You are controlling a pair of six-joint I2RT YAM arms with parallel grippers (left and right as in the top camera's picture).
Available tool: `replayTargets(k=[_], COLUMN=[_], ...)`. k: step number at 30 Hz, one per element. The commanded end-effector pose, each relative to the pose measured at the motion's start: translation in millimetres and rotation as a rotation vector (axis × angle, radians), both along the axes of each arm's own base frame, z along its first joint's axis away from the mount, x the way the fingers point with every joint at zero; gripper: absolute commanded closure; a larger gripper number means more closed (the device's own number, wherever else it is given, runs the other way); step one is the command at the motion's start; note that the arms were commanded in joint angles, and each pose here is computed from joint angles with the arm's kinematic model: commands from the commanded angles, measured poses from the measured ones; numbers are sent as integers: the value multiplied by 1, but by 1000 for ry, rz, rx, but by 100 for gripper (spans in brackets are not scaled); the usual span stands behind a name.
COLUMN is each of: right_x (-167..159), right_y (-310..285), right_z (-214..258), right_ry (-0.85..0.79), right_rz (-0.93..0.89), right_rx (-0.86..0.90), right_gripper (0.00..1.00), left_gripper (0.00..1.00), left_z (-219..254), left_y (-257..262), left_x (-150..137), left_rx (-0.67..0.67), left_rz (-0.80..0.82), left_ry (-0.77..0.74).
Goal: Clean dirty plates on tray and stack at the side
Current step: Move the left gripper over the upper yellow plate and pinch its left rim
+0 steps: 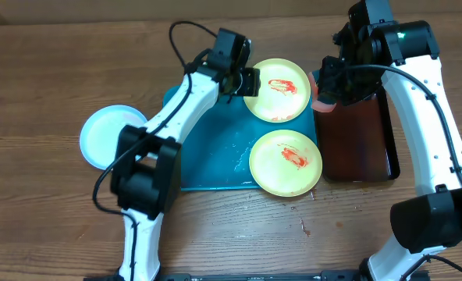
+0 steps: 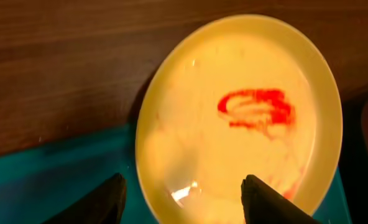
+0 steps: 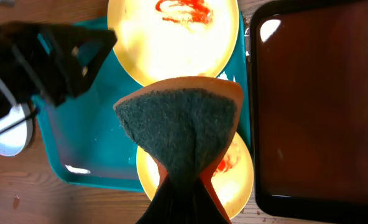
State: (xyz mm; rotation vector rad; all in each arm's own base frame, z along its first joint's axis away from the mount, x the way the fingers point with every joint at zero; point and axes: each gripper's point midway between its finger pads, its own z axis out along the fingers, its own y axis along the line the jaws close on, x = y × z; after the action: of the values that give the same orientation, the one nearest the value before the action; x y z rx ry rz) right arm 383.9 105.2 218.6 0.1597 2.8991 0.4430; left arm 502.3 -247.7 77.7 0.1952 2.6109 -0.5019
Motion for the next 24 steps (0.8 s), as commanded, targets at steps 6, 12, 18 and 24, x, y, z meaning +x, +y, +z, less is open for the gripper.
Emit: replayTargets(k=[6, 12, 18, 24], right_x=[2, 3, 3, 3], right_y=[-1, -1, -1, -1], right_z=[9, 9, 9, 9], right_ry=[-33, -33, -33, -33], right_rz=[-1, -1, -1, -1], right_rx=[-1, -1, -1, -1], right_gripper=[96, 96, 96, 96], left_gripper=[46, 56, 62, 73], left_z=[-33, -39, -45, -67], left_y=[9, 7, 5, 5], left_x=[15, 9, 8, 5], left_rx=[108, 135, 151, 161], left_rz=[36, 0, -33, -37], left_ry=[45, 54, 48, 81])
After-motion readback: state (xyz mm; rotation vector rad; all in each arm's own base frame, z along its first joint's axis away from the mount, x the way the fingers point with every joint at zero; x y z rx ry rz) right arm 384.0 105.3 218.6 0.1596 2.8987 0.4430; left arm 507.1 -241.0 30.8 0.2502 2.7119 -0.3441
